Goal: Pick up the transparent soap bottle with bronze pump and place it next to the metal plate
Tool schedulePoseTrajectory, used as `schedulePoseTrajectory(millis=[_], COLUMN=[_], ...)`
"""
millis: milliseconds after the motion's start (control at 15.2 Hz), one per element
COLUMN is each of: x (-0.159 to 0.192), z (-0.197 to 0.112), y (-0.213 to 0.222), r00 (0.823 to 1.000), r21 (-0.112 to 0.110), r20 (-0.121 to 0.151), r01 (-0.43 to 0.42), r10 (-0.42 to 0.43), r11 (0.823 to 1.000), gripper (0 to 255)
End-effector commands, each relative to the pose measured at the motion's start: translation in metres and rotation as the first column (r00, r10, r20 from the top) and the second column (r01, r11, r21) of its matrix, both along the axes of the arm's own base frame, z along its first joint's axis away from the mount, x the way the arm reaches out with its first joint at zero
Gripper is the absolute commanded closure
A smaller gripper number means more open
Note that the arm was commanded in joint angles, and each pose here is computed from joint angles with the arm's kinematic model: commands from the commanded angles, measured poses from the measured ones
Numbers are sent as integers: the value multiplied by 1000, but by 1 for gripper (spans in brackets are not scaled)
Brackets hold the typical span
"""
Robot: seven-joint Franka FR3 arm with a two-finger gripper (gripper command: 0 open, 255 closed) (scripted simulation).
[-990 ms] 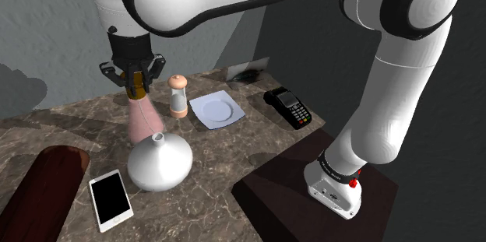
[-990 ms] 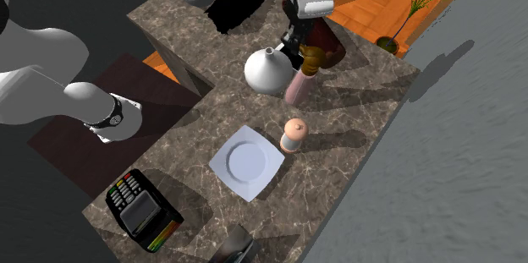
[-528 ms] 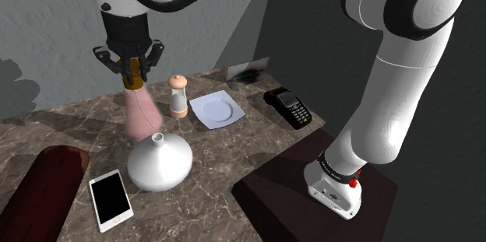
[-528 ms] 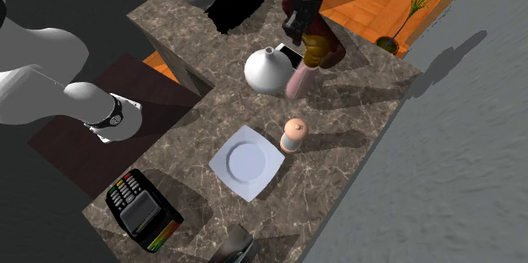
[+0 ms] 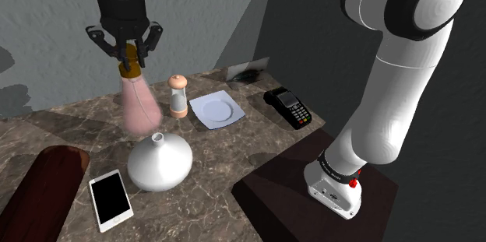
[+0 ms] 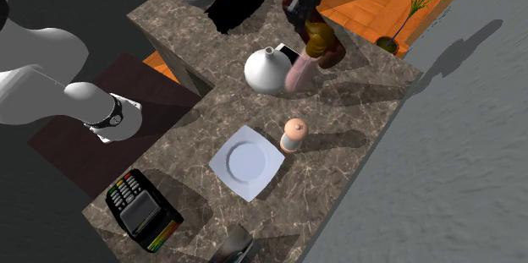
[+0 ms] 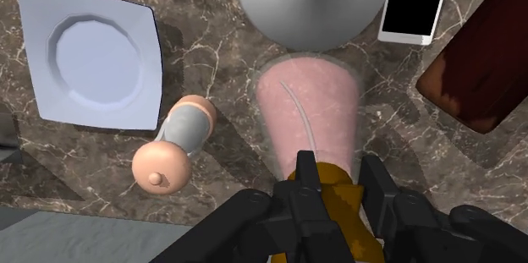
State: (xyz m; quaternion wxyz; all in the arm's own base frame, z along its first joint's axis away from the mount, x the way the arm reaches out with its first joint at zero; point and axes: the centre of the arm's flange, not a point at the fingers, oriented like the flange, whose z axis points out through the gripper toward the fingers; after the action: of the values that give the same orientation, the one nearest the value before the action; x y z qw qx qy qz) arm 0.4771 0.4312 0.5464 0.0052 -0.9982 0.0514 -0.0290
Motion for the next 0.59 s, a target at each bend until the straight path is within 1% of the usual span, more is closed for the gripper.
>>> schedulePoseTrajectory(millis=[0, 528], x=[-1, -1], z=[11, 53], y=[0, 0], r00=[1000, 1000], r21=[0, 0], r20=[0, 0], r01=[0, 0], r10=[0, 0], r11=[1000, 1000], gripper=[255, 255])
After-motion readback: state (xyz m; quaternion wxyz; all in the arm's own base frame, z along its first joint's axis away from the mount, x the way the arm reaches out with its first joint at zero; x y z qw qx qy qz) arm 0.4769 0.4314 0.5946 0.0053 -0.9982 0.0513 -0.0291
